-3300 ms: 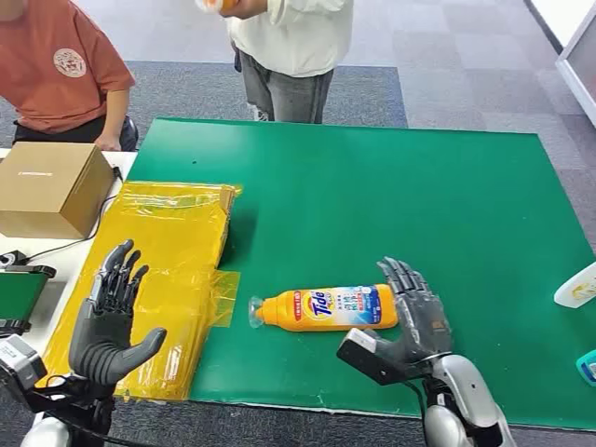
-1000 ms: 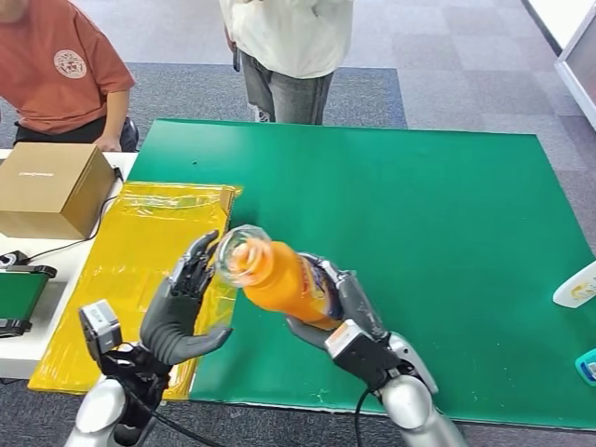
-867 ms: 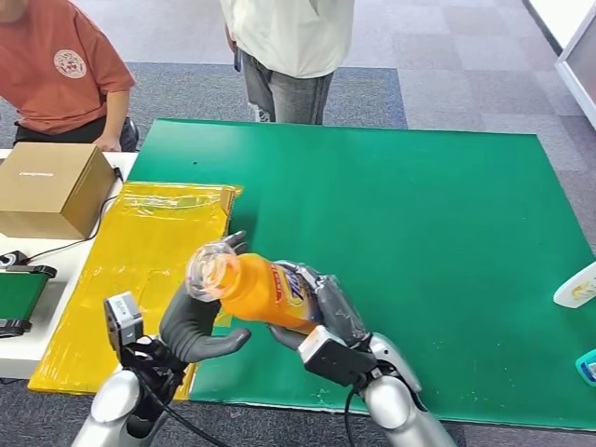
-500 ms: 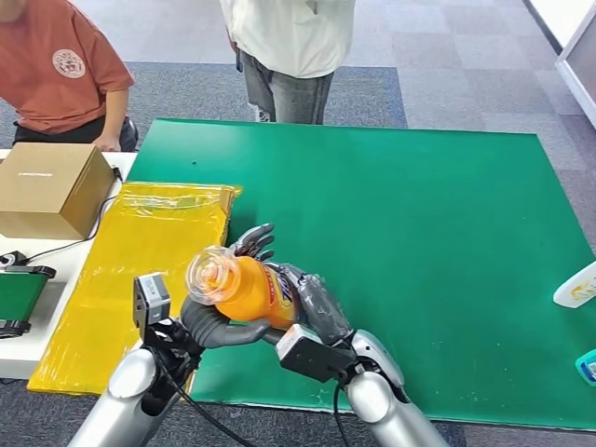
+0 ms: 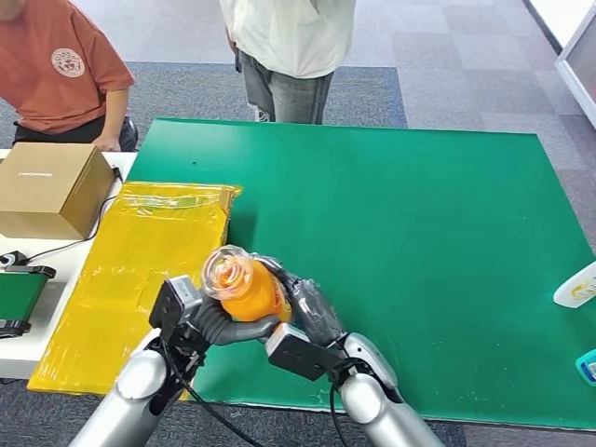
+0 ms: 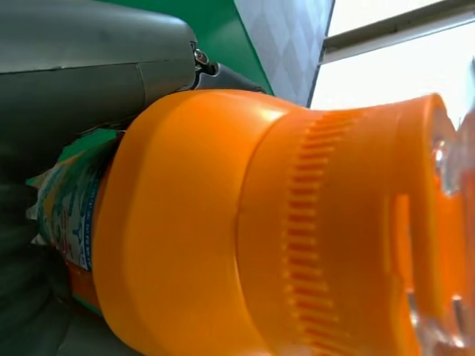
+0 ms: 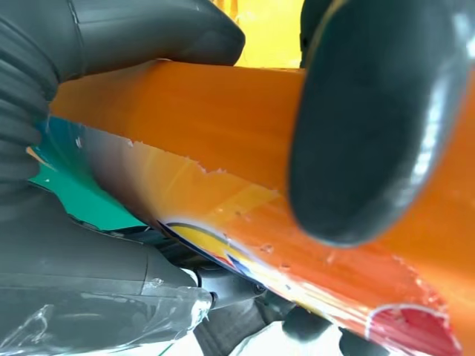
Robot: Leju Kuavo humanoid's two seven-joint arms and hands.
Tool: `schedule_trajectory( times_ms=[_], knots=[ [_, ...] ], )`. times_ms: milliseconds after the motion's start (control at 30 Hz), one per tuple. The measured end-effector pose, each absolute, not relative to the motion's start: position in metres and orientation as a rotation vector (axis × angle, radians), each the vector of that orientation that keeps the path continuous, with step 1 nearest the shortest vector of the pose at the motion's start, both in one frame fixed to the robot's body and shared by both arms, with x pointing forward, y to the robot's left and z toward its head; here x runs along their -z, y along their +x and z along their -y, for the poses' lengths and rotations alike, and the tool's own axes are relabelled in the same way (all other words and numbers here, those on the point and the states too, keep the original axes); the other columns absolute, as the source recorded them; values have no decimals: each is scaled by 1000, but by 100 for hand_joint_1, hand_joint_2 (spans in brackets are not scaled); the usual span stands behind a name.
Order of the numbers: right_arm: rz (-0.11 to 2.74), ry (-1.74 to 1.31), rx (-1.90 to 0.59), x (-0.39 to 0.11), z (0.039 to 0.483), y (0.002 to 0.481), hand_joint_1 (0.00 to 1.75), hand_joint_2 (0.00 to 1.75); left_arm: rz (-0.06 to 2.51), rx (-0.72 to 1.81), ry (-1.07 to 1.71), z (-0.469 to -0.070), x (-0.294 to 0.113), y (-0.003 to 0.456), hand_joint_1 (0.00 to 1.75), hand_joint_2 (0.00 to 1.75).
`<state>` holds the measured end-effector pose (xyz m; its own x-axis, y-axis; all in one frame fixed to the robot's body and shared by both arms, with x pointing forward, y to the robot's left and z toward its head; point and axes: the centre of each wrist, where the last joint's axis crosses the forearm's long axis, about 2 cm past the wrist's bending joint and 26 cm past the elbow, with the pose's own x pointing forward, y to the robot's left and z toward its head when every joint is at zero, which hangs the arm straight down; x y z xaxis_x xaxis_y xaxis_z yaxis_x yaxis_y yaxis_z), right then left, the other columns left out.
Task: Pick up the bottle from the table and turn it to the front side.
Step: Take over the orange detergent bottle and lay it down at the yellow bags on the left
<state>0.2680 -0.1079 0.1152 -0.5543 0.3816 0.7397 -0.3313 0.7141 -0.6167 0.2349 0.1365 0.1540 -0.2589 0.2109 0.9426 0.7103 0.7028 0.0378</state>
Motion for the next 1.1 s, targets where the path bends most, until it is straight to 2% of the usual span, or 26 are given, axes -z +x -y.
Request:
schedule_trajectory(
  times_ms=[67,167,200,300,433,567,700,867,1100],
  knots=[
    [1950,-50,-913,-115,109,268,169,175,1854,561,-661,-137,-155,232,175,175],
    [1951,-66,-895,-115,110,267,38,175,1928,540,-559,-136,-156,224,175,175],
    [1948,-72,-888,-115,111,267,0,175,1962,534,-512,-136,-157,220,175,175],
    [1926,-98,-838,-117,114,266,0,175,2150,517,-188,-139,-163,210,175,175],
    [1867,-183,-668,-111,143,270,0,175,2460,432,535,-159,-185,202,175,175],
    [1868,-239,-527,-117,168,278,0,175,2532,479,909,-171,-196,191,175,175],
    [1897,-297,-400,-126,192,281,0,175,2460,542,1162,-184,-200,190,175,175],
    [1966,-358,-293,-142,215,281,0,175,2222,663,1443,-195,-193,189,175,175],
    [2125,-388,-215,-175,233,277,0,175,1893,803,1449,-223,-132,207,175,175]
  ],
)
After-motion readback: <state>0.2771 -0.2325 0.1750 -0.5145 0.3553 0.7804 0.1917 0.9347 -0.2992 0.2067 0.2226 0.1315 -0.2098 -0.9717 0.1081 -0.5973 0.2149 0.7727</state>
